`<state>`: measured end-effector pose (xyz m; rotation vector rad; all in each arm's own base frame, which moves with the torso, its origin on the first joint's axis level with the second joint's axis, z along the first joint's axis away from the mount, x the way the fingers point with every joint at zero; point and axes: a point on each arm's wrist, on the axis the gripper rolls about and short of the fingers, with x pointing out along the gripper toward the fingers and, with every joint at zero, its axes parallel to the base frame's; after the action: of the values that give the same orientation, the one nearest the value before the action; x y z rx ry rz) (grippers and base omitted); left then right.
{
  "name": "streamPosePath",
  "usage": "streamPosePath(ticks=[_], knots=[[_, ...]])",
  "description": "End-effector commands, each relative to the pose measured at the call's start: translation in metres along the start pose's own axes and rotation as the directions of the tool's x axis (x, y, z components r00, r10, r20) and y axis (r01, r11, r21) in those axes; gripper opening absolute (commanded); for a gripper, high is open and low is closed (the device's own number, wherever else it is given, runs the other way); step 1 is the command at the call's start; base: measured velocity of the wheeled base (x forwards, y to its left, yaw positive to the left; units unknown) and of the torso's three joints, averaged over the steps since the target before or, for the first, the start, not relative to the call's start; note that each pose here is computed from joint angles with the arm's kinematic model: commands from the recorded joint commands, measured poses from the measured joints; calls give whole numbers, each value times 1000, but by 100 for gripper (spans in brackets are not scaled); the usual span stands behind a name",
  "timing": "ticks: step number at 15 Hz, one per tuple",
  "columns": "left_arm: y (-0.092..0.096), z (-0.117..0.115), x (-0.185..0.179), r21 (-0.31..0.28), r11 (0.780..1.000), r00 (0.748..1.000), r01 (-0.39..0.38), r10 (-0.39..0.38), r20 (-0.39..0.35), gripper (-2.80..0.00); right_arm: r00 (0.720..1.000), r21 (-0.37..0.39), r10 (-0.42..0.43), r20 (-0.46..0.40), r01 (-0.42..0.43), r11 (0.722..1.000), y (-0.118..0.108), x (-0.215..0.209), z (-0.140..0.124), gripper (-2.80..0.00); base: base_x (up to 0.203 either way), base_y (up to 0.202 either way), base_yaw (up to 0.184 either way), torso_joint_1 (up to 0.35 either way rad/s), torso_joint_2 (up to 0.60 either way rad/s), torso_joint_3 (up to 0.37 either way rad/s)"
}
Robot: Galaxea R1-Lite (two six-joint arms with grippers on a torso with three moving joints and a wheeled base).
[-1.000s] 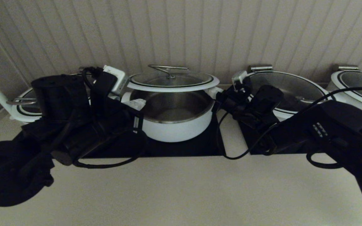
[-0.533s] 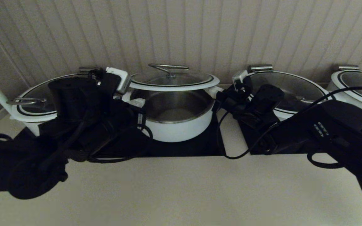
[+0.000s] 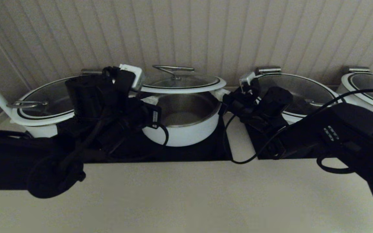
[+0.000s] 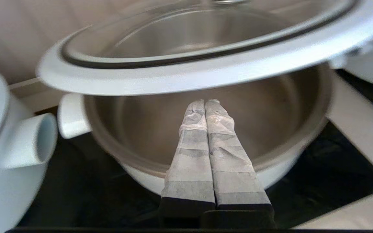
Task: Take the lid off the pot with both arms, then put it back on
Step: Open the pot lid completely
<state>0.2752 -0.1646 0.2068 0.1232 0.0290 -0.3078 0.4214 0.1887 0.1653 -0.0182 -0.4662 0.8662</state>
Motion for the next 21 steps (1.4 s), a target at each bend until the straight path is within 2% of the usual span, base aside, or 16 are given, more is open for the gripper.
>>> streamPosePath(ticks=[1, 4, 8, 15, 21], knots=[[-12, 4, -4, 0, 999, 999, 38, -38, 15, -280, 1000, -2, 5, 6, -5, 1000, 1, 0, 0, -280, 0, 0, 0, 0, 0, 0], [-23, 8, -7, -1, 998, 997, 69, -69, 29, -280, 1000, -3, 4, 6, -4, 1000, 0, 0, -1, -280, 0, 0, 0, 0, 0, 0], [-31, 15, -3, -6, 998, 996, 65, -64, 55, -280, 1000, -4, 5, 9, -5, 1000, 1, 0, -1, -280, 0, 0, 0, 0, 0, 0], [-33, 6, 2, 10, 998, 998, 61, -61, 25, -280, 1000, -13, 7, 24, -6, 1000, 1, 1, 6, -280, 0, 0, 0, 0, 0, 0], [-31, 7, 2, 9, 999, 998, 49, -49, 30, -280, 999, -17, 12, 37, -11, 1000, 3, 3, 13, -280, 0, 0, 0, 0, 0, 0]])
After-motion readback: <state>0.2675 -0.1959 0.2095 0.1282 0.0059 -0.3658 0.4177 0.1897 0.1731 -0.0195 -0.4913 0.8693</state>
